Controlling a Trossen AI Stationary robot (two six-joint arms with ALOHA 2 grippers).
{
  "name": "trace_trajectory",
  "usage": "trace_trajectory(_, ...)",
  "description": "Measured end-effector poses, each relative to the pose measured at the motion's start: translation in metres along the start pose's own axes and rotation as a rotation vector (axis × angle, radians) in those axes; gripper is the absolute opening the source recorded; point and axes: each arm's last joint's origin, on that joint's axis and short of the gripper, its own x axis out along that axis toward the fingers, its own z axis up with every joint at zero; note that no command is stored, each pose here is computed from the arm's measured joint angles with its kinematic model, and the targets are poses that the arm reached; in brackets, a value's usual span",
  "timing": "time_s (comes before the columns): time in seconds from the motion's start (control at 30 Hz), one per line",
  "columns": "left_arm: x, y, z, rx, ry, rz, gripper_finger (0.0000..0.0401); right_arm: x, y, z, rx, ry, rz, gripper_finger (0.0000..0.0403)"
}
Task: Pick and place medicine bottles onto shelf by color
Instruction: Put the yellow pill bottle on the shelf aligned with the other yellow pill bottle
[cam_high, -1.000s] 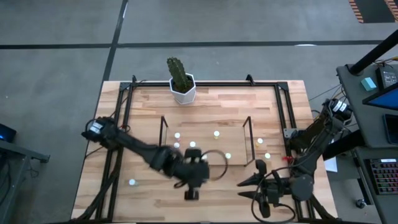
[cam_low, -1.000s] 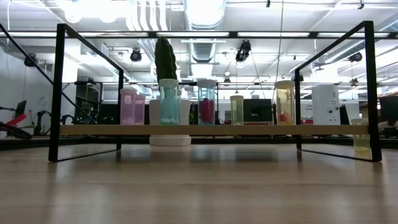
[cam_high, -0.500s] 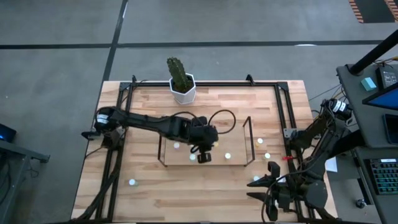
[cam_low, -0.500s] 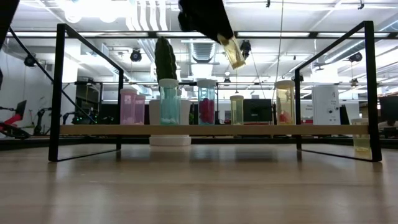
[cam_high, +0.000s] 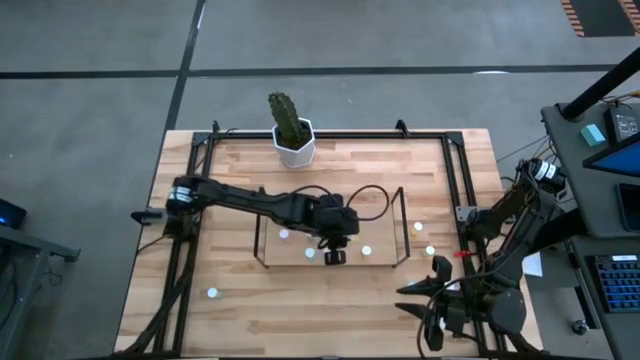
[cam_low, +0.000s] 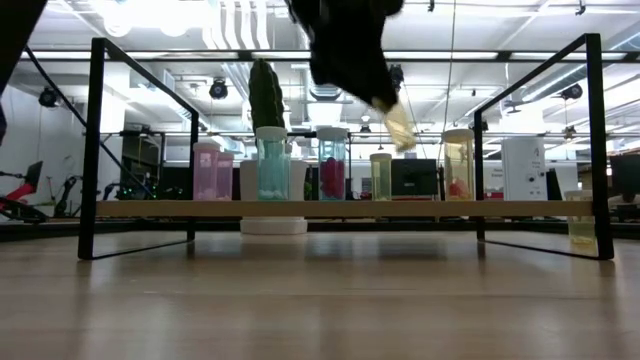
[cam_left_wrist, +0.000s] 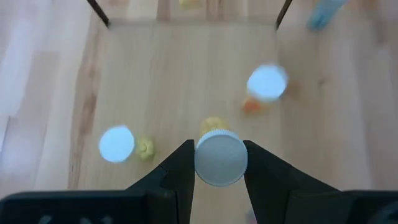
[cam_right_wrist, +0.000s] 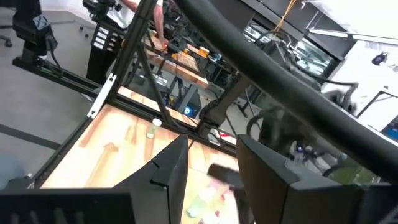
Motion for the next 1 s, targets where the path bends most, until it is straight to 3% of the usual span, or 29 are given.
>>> trace_trajectory(0.4,0.018,0.007,-0.002,0.012,0.060,0.070,0.0100,0.000,0.000,0.000,-0.009,0.000,0.001,0.0128)
trace_trajectory(0.63,0.019,0.005,-0.004,-0.004,0.073,0.054,0.0100,0.000,0.000,0.000,-0.013,-0.001,0.003,0.0128)
trace_trajectory(0.8,0.019,0.003,-0.005,-0.040,0.083,-0.026,0.0100,0.000,0.000,0.000,-0.018,-0.001,0.003,0.0128)
trace_trajectory(1.0,0.020,0.002,-0.006,-0.063,0.089,-0.023,0.0100,0.000,0.000,0.000,-0.024,-0.001,0.003,0.0128)
